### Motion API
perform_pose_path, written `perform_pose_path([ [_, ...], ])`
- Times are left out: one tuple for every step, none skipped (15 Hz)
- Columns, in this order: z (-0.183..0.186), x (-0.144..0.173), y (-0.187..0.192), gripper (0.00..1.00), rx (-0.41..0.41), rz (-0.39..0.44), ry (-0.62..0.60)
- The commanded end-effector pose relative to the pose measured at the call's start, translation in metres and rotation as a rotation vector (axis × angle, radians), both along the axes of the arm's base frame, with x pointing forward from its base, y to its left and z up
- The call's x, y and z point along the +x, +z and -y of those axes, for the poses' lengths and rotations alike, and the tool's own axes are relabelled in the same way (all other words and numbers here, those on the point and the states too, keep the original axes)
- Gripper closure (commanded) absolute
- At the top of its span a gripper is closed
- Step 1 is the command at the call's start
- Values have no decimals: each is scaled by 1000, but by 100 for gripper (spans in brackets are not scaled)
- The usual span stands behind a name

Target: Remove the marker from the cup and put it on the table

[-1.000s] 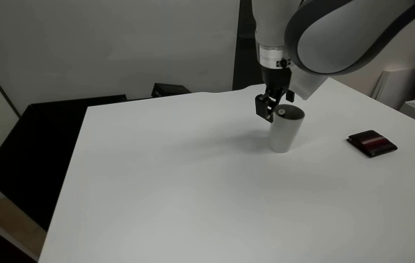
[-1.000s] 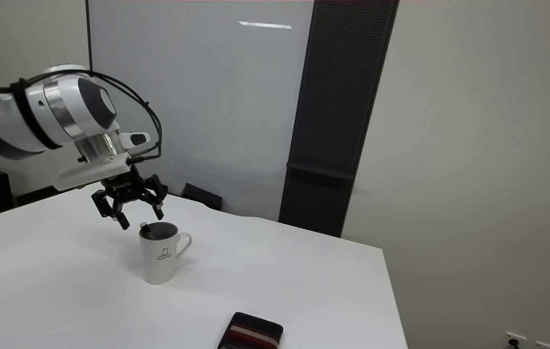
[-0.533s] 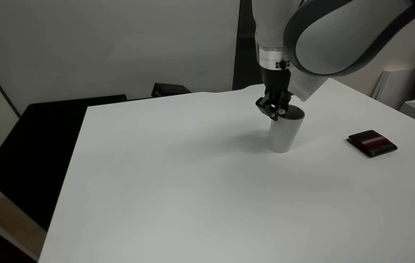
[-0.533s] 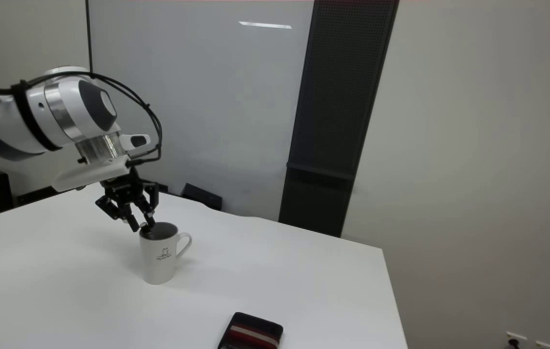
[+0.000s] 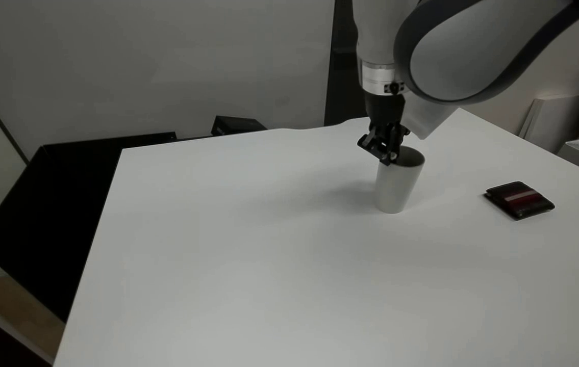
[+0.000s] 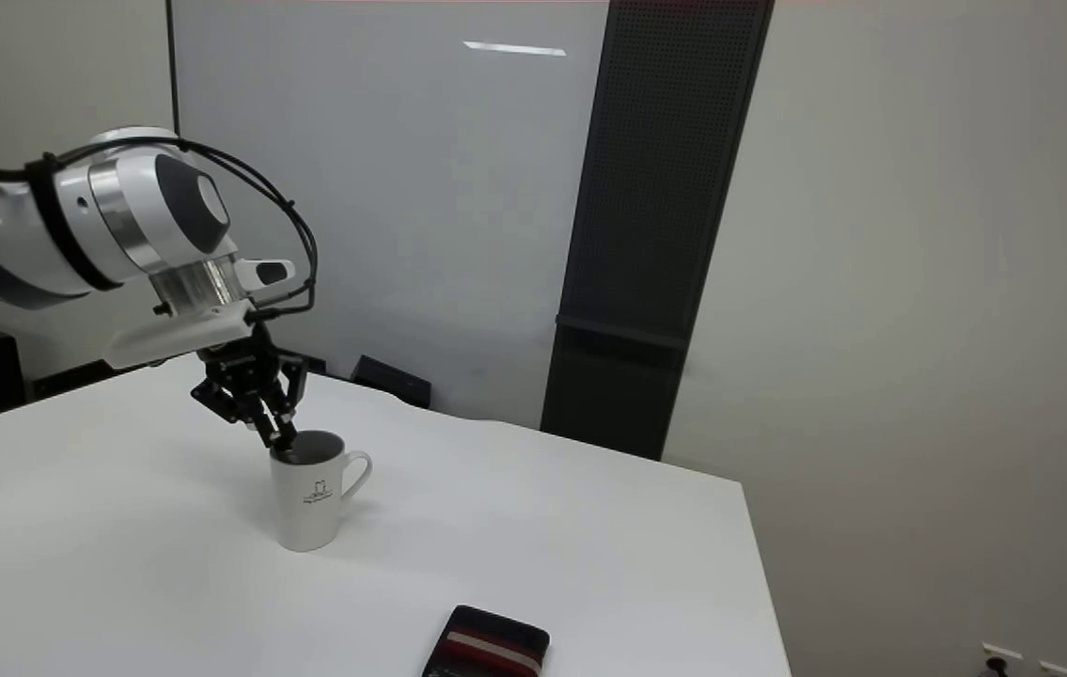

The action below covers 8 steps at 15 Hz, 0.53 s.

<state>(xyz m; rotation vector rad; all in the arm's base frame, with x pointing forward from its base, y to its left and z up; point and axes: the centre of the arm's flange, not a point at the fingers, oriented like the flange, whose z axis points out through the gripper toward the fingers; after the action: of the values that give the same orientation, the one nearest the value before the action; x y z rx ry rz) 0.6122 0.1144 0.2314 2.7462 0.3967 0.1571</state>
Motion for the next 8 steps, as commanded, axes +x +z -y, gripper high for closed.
perform_pose_path([
  [-3, 8, 9, 92, -4, 14, -34],
  [-3, 8, 12, 92, -4, 14, -38],
  [-4, 8, 16, 92, -4, 17, -43],
  [-4, 8, 19, 92, -6, 21, -48],
  [-4, 8, 22, 92, -7, 21, -50],
  [-6, 9, 25, 92, -9, 19, -53],
  [-8, 9, 28, 92, -11, 20, -57],
  [-9, 10, 33, 92, -15, 23, -61],
])
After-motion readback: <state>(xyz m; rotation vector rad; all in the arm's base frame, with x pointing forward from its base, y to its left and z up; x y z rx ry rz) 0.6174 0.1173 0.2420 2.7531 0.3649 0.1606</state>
